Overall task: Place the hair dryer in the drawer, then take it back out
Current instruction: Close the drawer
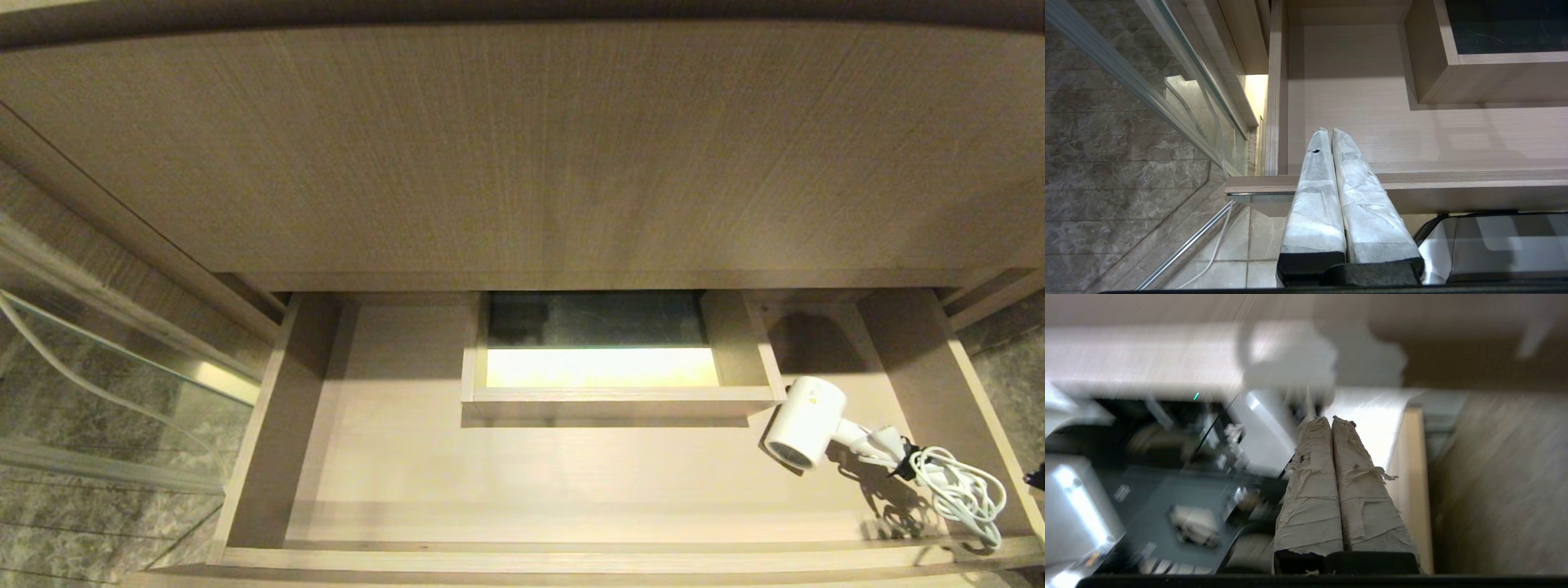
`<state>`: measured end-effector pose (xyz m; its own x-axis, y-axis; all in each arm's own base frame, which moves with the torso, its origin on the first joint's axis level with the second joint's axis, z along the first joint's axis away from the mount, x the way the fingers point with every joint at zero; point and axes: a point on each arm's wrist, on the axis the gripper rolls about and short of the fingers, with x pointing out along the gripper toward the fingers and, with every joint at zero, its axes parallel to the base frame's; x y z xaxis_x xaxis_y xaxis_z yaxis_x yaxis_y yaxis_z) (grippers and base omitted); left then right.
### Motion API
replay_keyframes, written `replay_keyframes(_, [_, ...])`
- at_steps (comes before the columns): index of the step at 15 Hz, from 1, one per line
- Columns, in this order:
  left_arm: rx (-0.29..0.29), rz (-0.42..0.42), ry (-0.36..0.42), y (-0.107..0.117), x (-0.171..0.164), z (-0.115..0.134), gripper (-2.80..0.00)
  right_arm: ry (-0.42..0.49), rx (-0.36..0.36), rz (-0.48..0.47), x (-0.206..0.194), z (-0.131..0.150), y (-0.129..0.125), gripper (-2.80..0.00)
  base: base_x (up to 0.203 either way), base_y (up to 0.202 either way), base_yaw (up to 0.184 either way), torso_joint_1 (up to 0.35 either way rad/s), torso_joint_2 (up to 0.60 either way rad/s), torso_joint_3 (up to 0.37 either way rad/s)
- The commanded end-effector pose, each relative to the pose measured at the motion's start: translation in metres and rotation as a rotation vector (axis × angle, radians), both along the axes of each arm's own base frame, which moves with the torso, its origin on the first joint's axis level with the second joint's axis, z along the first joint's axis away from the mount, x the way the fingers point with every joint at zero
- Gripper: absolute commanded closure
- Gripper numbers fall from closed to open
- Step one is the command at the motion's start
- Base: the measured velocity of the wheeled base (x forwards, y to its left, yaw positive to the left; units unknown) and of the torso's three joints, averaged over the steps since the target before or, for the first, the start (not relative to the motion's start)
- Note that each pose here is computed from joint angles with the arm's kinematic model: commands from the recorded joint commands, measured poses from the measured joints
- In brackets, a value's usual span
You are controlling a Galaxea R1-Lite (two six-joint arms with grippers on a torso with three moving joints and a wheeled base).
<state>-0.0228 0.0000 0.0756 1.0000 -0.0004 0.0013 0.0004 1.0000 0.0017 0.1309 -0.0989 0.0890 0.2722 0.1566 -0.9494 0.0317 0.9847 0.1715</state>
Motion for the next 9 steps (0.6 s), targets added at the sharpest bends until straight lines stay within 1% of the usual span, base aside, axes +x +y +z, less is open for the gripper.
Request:
replay_keyframes(1, [0.0, 0.0, 0.0, 0.0, 0.0, 0.0, 0.0, -0.022, -0.015, 0.003, 0.011, -0.008, -0.009, 0.0, 0.0, 0.0, 0.0, 0.0, 0.0, 0.0])
replay_keyframes(3, [0.0, 0.0, -0.002, 0.0, 0.0, 0.0, 0.0, -0.068, -0.051, 0.001, 0.021, -0.007, -0.017, 0.0, 0.0, 0.0, 0.0, 0.0, 0.0, 0.0])
replay_keyframes(5, [0.0, 0.0, 0.0, 0.0, 0.0, 0.0, 0.0, -0.116, -0.068, -0.002, 0.026, 0.001, -0.022, 0.0, 0.0, 0.0, 0.0, 0.0, 0.0, 0.0])
replay_keyframes(7, [0.0, 0.0, -0.002, 0.0, 0.0, 0.0, 0.0, -0.213, -0.111, -0.019, 0.027, 0.016, -0.028, 0.0, 0.0, 0.0, 0.0, 0.0, 0.0, 0.0])
replay_keyframes(8, [0.0, 0.0, -0.002, 0.0, 0.0, 0.0, 0.0, -0.251, -0.114, -0.029, 0.028, 0.019, -0.03, 0.0, 0.0, 0.0, 0.0, 0.0, 0.0, 0.0])
replay_keyframes(9, [0.0, 0.0, -0.002, 0.0, 0.0, 0.0, 0.0, -0.33, -0.115, -0.034, 0.033, 0.024, -0.034, 0.0, 0.0, 0.0, 0.0, 0.0, 0.0, 0.0])
